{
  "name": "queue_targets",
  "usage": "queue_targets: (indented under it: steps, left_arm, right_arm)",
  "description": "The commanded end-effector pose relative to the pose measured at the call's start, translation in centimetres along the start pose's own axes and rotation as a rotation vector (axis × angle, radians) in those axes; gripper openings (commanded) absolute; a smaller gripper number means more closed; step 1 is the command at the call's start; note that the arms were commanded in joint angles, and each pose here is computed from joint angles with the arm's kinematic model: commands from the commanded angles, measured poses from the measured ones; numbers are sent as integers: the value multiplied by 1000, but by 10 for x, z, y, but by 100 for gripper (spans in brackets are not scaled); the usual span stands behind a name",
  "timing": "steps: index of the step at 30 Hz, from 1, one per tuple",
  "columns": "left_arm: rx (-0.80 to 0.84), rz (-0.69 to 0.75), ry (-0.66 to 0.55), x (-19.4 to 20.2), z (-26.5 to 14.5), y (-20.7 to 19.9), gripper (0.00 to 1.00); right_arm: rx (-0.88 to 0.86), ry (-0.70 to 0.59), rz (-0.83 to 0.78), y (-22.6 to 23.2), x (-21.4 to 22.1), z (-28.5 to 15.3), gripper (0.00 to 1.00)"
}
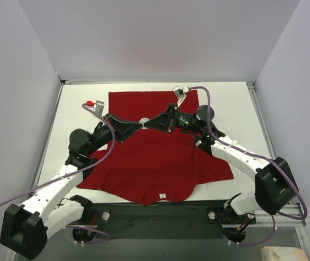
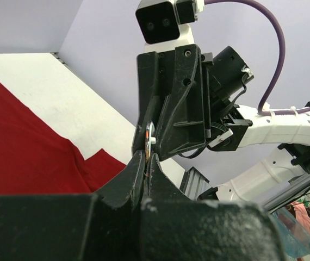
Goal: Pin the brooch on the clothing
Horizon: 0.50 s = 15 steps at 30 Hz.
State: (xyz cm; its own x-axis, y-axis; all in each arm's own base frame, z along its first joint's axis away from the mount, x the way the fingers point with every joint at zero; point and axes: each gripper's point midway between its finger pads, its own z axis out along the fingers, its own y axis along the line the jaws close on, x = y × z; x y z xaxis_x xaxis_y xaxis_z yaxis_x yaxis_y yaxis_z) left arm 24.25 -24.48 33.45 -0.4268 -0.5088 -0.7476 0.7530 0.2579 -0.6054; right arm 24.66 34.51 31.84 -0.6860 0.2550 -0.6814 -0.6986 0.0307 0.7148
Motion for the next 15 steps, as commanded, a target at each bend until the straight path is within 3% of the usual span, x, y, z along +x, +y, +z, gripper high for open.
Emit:
queue_targets:
  steps: [1, 4, 10, 15]
  left_arm:
    - [88, 46, -6, -14, 5, -23, 0]
    - [99, 55, 13, -12, 5, -25, 0]
    - [77, 97, 70, -12, 8, -25, 0]
    - [90, 168, 102, -20, 11, -35, 0]
  right_arm:
    - [-117, -34, -118, 33, -21, 7, 6]
    - [-119, -20, -115, 32, -19, 8, 1]
    - [-111, 74, -123, 25, -9, 12, 0]
    - [22, 166, -99, -6, 6, 13, 0]
